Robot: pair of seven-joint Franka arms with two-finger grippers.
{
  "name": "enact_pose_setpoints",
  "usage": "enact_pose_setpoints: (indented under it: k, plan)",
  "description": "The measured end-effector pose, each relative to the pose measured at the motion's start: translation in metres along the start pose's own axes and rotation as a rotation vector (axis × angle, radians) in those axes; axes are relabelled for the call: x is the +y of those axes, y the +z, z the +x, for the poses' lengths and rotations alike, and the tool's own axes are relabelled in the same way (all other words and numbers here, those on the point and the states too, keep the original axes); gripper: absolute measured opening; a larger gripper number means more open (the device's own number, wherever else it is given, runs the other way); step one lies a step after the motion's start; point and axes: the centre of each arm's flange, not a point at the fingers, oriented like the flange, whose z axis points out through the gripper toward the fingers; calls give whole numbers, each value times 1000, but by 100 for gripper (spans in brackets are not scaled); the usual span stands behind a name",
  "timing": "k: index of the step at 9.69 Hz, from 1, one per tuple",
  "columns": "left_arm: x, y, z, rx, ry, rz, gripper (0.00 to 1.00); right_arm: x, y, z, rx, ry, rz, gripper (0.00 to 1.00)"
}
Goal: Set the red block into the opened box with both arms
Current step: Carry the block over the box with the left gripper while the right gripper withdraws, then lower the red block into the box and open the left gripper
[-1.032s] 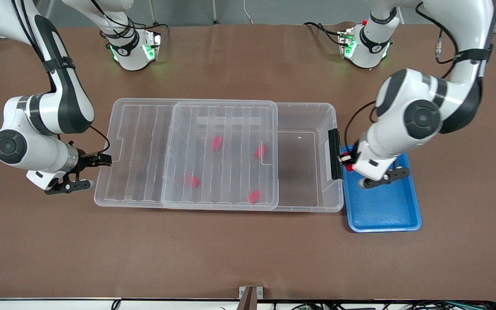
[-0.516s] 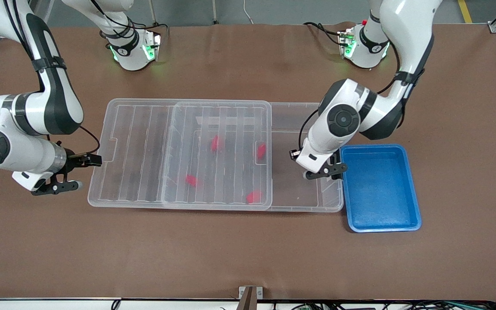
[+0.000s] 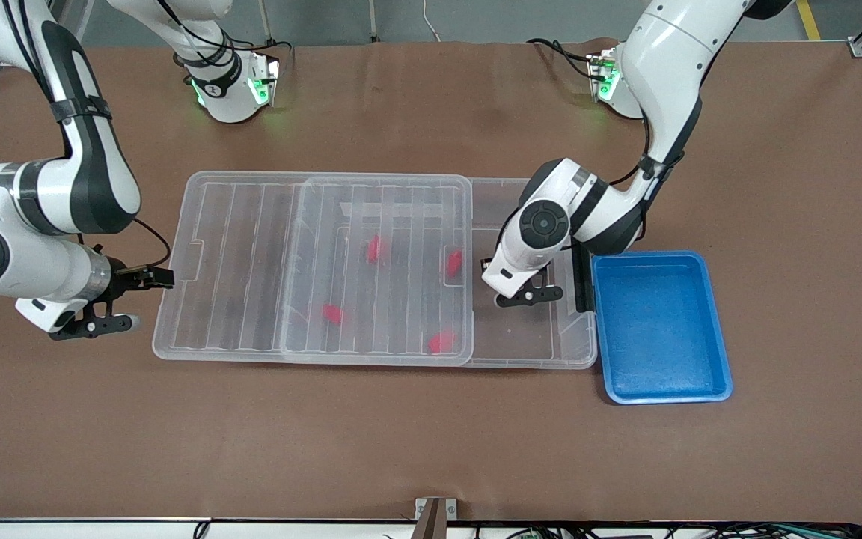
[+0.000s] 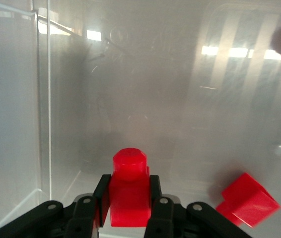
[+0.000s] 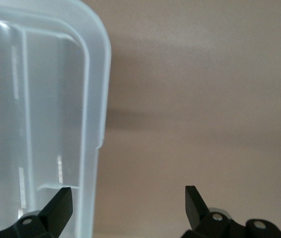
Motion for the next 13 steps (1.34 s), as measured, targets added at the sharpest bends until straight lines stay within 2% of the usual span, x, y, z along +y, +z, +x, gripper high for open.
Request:
enact_pose_setpoints:
  k: [2, 5, 6, 8, 9, 11, 12, 13]
  plan:
    - [-1, 10, 0, -13, 41, 9, 35, 1, -56, -10, 78, 133, 5, 100]
    - [3, 23, -1, -3, 61, -1, 35, 17, -160, -68, 221, 306, 3, 100]
    - [4, 30, -4, 4, 68, -6, 35, 39, -185, -93, 240, 359, 36, 100]
    - [4, 33, -6, 12, 75, -8, 35, 88, -221, -147, 208, 380, 88, 100]
    - [4, 33, -5, 12, 74, -8, 36, 95, -244, -164, 211, 377, 91, 100]
    - [1, 32, -3, 15, 67, -9, 62, 90, -277, -177, 246, 366, 82, 100]
    - [-1, 24, 0, 24, 63, -12, 75, 90, -280, -178, 248, 363, 78, 100]
    - [-2, 6, 1, 37, 61, -12, 90, 90, -276, -177, 226, 350, 76, 100]
